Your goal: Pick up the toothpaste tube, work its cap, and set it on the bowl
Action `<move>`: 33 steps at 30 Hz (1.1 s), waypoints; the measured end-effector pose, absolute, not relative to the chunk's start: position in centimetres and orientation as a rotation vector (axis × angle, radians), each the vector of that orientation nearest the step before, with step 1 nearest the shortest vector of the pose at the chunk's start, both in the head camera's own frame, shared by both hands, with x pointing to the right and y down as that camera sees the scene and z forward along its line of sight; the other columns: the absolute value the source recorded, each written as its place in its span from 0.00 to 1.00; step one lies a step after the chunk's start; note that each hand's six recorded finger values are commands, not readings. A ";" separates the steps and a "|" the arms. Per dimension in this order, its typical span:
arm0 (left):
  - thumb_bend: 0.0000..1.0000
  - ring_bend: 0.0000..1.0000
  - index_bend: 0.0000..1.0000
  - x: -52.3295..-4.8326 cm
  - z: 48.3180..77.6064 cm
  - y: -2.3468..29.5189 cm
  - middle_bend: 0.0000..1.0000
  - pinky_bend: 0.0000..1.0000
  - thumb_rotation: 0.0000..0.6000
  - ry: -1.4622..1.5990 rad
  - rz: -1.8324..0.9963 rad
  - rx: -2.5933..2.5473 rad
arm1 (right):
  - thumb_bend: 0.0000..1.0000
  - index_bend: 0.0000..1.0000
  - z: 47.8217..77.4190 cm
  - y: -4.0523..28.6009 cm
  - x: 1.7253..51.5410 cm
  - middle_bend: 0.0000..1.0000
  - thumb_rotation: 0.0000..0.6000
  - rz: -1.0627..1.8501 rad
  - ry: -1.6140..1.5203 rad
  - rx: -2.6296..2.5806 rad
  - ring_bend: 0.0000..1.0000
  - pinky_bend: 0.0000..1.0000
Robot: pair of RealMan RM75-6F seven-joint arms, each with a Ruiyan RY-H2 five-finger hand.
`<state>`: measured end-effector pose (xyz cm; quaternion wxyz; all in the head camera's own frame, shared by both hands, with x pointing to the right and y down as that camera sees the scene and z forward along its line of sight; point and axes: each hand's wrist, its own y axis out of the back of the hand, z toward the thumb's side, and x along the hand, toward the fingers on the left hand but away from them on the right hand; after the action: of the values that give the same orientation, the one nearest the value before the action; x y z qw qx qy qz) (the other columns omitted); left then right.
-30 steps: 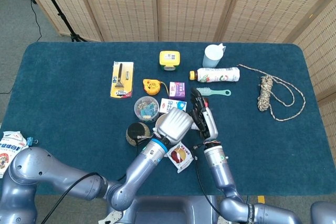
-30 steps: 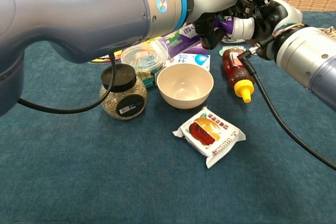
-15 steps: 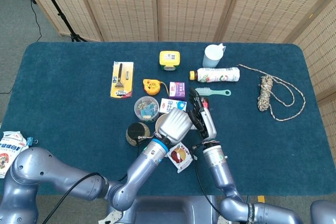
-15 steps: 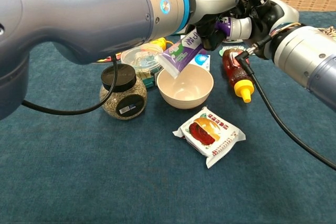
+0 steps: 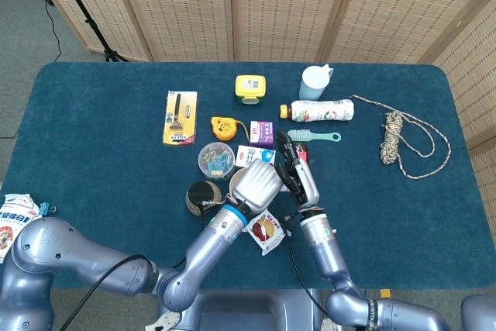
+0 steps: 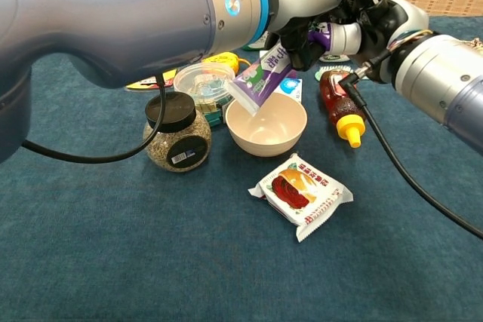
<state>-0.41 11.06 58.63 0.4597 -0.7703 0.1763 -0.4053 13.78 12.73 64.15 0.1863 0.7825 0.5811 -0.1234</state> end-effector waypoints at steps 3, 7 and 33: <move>1.00 0.54 0.57 -1.0 58.5 11.1 0.49 0.67 1.00 0.435 -0.996 -1.891 | 0.00 0.00 64.2 12.5 14.2 0.00 0.27 -0.355 1.648 2.204 0.00 0.00; 1.00 0.54 0.56 -2.2 58.4 10.8 0.49 0.67 1.00 0.448 -1.006 -1.886 | 0.00 0.00 64.2 12.3 14.7 0.00 0.27 -0.365 1.663 2.205 0.00 0.00; 1.00 0.48 0.49 -9.0 59.7 9.3 0.46 0.67 1.00 0.379 -1.081 -1.874 | 0.00 0.00 64.9 12.5 17.8 0.00 0.27 -0.478 1.692 2.234 0.00 0.00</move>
<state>-8.97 9.34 59.67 0.4552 -0.7596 0.1535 -0.4384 17.80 12.53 64.95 0.1486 0.7771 0.5886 -0.1663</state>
